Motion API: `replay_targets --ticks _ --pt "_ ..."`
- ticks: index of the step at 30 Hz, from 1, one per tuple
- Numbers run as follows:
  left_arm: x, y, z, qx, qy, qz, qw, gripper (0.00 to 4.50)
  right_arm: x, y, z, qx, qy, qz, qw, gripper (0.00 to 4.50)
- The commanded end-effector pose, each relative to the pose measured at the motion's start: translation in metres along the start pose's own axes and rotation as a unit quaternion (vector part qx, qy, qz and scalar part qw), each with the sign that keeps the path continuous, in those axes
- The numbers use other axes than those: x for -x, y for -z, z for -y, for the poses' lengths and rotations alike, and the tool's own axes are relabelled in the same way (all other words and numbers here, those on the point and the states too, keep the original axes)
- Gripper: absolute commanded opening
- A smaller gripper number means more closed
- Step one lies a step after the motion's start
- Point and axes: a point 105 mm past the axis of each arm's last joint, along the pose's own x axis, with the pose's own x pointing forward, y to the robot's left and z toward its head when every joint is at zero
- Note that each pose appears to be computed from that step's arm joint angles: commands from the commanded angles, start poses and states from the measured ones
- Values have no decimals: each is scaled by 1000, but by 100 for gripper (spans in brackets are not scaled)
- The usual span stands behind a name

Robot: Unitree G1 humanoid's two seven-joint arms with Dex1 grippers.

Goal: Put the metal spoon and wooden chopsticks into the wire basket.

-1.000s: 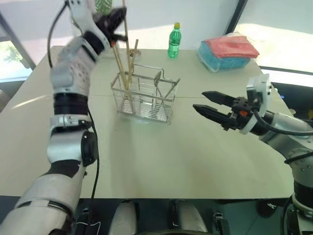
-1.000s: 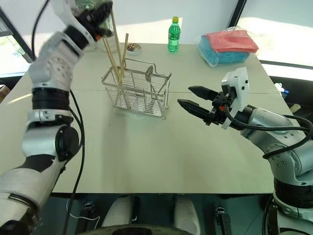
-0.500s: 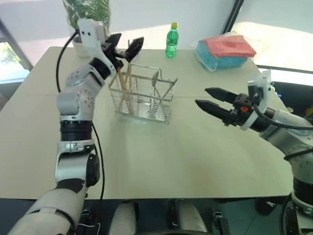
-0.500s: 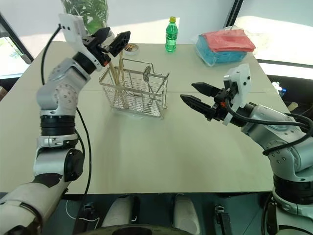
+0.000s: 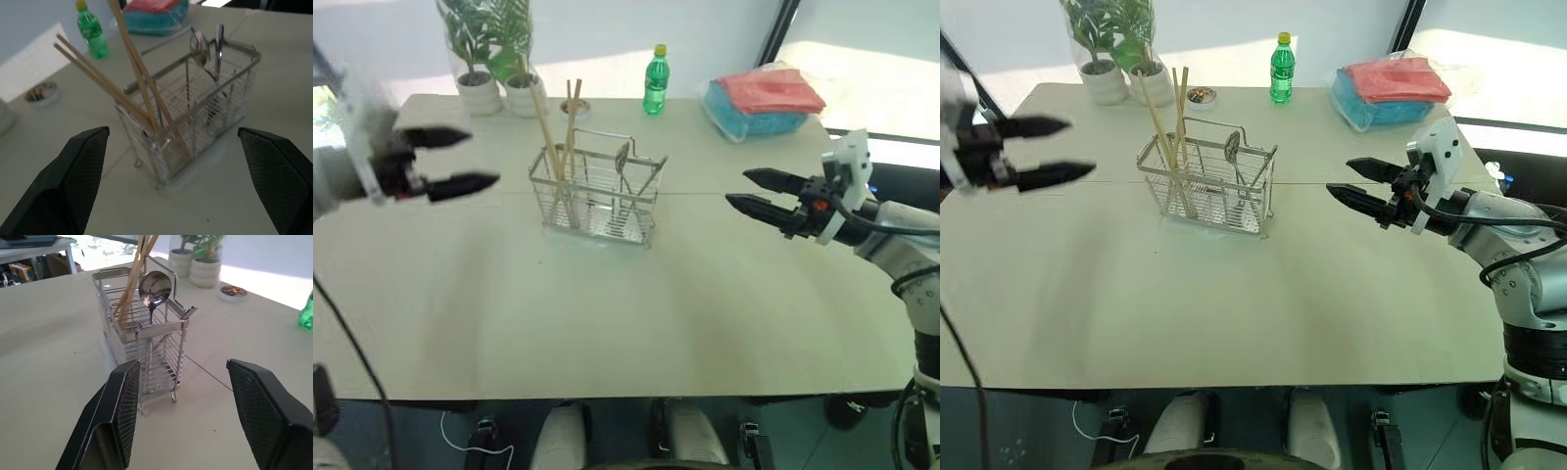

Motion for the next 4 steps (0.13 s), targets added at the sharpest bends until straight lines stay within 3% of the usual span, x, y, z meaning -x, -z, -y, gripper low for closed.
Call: replay_targets --ticks 1,4 --pt "12 -10 3 -47 -12 -2 999 446 2 -10 3 18 -3 12 1000 291" --pt "14 2 3 -60 -31 -19 998 446 -4 -6 -5 10 -23 8 1000 291"
